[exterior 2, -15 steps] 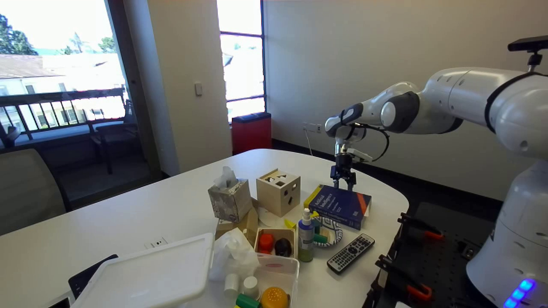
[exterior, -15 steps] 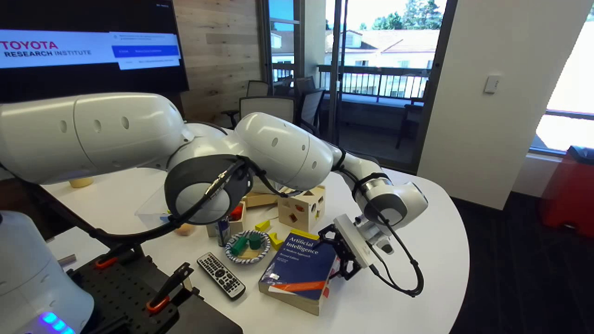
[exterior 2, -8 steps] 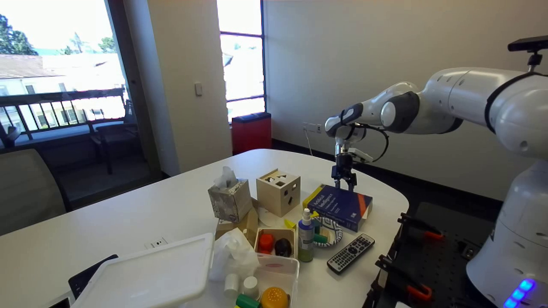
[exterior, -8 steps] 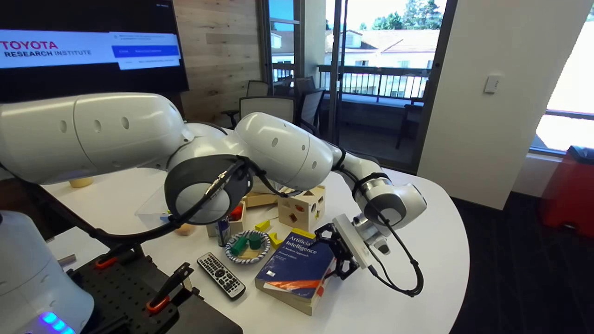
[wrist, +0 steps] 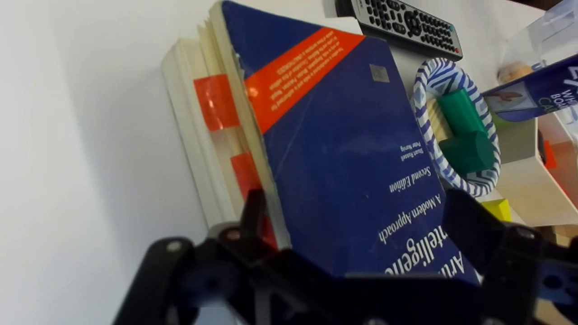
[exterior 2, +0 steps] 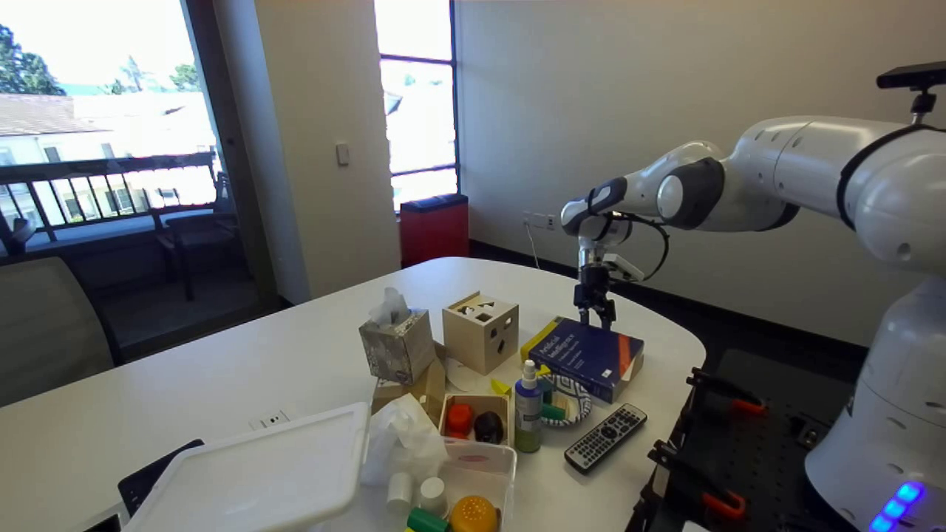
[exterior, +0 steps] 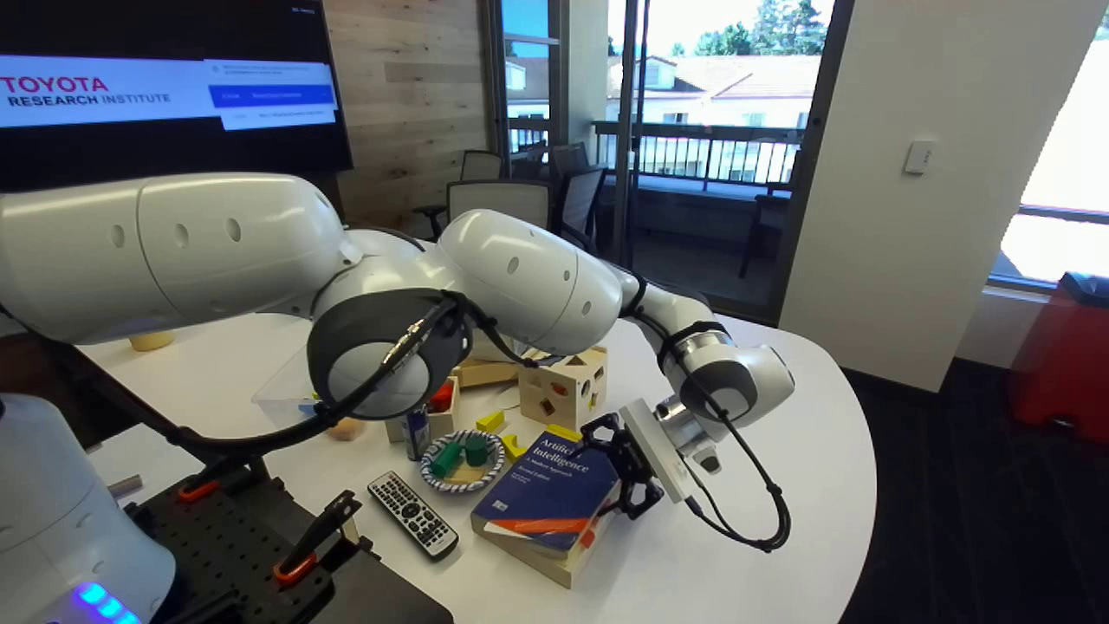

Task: Push the book to the left and open it.

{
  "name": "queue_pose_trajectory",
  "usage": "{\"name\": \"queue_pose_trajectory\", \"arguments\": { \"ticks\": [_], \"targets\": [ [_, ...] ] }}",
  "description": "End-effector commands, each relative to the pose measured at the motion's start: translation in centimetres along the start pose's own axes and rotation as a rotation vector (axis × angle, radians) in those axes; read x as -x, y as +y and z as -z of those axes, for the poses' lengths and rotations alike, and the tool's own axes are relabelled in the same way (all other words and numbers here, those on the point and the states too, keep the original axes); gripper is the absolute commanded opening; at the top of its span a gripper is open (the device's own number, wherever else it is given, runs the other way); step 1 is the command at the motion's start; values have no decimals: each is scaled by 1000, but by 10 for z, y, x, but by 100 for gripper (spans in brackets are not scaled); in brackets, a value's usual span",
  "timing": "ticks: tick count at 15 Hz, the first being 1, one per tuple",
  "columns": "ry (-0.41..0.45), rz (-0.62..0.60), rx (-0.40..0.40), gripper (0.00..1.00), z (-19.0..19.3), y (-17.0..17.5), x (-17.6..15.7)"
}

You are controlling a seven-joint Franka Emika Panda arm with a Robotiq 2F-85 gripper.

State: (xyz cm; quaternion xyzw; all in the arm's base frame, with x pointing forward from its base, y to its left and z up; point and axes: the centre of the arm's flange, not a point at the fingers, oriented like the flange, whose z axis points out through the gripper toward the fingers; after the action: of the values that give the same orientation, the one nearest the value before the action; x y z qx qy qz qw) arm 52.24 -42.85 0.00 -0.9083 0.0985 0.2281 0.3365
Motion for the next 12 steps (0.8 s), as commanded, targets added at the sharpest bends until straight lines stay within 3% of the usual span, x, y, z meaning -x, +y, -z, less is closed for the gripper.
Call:
{"name": "queue_pose_trajectory", "arguments": {
  "ticks": [1, 12],
  "targets": [
    [-13, 41, -68, 100, 12, 2, -19],
    [-36, 114, -141, 100, 10, -11, -16]
  ]
}}
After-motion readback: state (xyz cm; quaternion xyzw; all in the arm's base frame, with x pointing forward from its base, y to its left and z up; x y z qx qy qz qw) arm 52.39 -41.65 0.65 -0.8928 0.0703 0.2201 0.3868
